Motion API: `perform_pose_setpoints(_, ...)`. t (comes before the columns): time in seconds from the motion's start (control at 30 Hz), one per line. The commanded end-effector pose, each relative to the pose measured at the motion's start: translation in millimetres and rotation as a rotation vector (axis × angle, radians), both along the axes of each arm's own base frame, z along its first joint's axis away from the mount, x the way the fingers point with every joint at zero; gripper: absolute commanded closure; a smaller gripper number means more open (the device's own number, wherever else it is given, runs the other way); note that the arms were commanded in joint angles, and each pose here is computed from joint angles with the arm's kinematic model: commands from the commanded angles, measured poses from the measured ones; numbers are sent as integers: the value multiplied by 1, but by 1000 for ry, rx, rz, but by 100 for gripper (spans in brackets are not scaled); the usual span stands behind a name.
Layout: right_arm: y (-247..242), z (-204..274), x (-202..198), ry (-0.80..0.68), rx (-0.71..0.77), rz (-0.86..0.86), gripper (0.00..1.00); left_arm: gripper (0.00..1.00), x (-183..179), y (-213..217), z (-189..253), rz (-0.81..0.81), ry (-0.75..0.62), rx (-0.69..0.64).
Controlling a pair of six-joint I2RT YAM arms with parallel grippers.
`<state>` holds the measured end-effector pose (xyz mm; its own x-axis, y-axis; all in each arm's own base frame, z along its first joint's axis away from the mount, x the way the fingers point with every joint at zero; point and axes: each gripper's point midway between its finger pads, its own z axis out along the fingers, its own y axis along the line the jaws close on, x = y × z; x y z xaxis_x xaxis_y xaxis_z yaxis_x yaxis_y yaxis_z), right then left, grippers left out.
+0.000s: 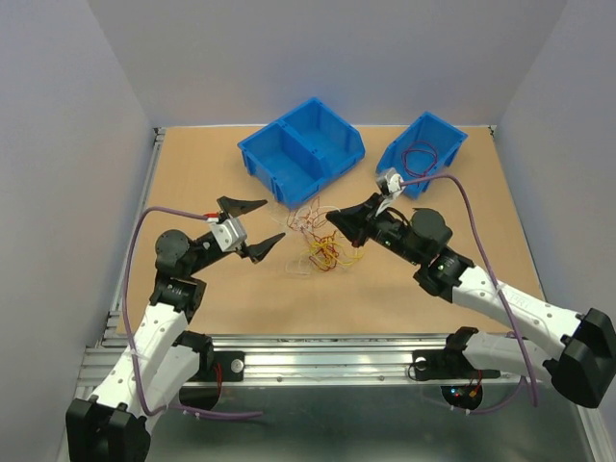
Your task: Untangle the cables
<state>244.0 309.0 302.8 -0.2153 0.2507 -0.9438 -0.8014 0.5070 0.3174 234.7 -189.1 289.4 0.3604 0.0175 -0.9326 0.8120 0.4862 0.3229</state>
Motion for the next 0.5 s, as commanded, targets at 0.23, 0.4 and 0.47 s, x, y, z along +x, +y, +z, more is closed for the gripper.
perform_pose_setpoints(0.23,-18,24,-1,-53,87,-83,99,4,8,-14,-16,-41,14,45)
perform_pose_setpoints(0.4,-20,34,-11,-81,102,-47,99,4,11,-24,-21,-34,31,50)
perform_pose_setpoints(0.47,-16,37,-16,-86,104,-12,99,4,12,-29,-24,-42,34,58)
